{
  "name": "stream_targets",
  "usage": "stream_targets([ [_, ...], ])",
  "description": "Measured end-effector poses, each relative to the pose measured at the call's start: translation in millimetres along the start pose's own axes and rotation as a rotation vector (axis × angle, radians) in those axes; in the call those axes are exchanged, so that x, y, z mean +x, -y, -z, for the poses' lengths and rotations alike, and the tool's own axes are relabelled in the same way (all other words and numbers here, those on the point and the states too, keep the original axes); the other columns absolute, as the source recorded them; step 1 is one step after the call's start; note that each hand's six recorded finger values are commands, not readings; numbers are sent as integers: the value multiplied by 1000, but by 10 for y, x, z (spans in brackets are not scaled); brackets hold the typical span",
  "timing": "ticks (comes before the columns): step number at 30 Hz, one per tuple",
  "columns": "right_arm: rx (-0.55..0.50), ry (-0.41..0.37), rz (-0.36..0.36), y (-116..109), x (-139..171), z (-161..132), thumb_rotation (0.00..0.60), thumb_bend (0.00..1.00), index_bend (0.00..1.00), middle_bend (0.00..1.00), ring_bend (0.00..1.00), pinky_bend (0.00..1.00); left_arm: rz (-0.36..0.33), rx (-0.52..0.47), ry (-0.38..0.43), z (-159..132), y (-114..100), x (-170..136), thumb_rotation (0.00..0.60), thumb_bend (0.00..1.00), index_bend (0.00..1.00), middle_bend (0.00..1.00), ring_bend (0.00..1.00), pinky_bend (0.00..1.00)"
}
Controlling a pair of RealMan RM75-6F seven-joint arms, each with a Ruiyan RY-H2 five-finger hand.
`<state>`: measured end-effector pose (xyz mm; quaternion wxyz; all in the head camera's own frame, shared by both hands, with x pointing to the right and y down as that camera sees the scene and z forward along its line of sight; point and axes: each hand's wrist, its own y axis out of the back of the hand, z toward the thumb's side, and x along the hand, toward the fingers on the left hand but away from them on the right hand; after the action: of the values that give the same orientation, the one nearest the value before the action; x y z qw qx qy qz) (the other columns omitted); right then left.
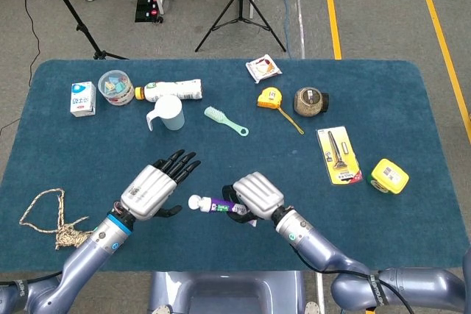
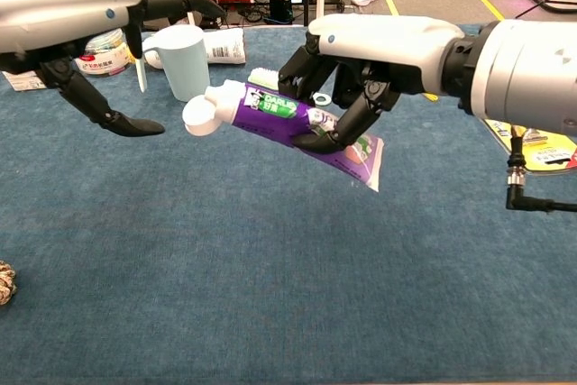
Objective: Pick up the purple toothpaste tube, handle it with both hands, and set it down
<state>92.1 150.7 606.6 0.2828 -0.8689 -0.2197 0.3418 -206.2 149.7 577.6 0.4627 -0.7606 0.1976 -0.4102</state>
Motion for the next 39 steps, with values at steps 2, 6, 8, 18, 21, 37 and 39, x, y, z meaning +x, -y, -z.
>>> stream_targets([
  [2,-4,1,1,-3,1,-2,566,685,816,887,1000,1000,0,-8,6,-44,34,41,501,194,0,49,18,323],
  [6,-27,7,2,-18,1,7,564,685,817,887,1000,1000,8,-22,21,-123,93,103,500,194,0,43,15,323],
  [8,-35,8,2,-24,1,9,565,685,817,887,1000,1000,10,-16,26,-145,123,123,500,194,0,42,13,323],
  [18,-63,6,-14,-8,31,7,564,686,820,891,1000,1000,-29,-3,33,-210,138,225,504,194,0,41,10,323],
  [21,-74,5,-20,-3,41,5,562,686,820,891,1000,1000,-45,2,39,-229,127,267,504,194,0,41,10,323],
  [37,-62,25,-37,26,106,111,541,693,825,900,1000,1000,-113,-4,50,-270,-72,342,505,194,0,41,10,323],
  [39,-61,26,-38,29,110,115,539,693,825,901,1000,1000,-118,-2,49,-265,-94,344,503,194,0,41,10,323],
])
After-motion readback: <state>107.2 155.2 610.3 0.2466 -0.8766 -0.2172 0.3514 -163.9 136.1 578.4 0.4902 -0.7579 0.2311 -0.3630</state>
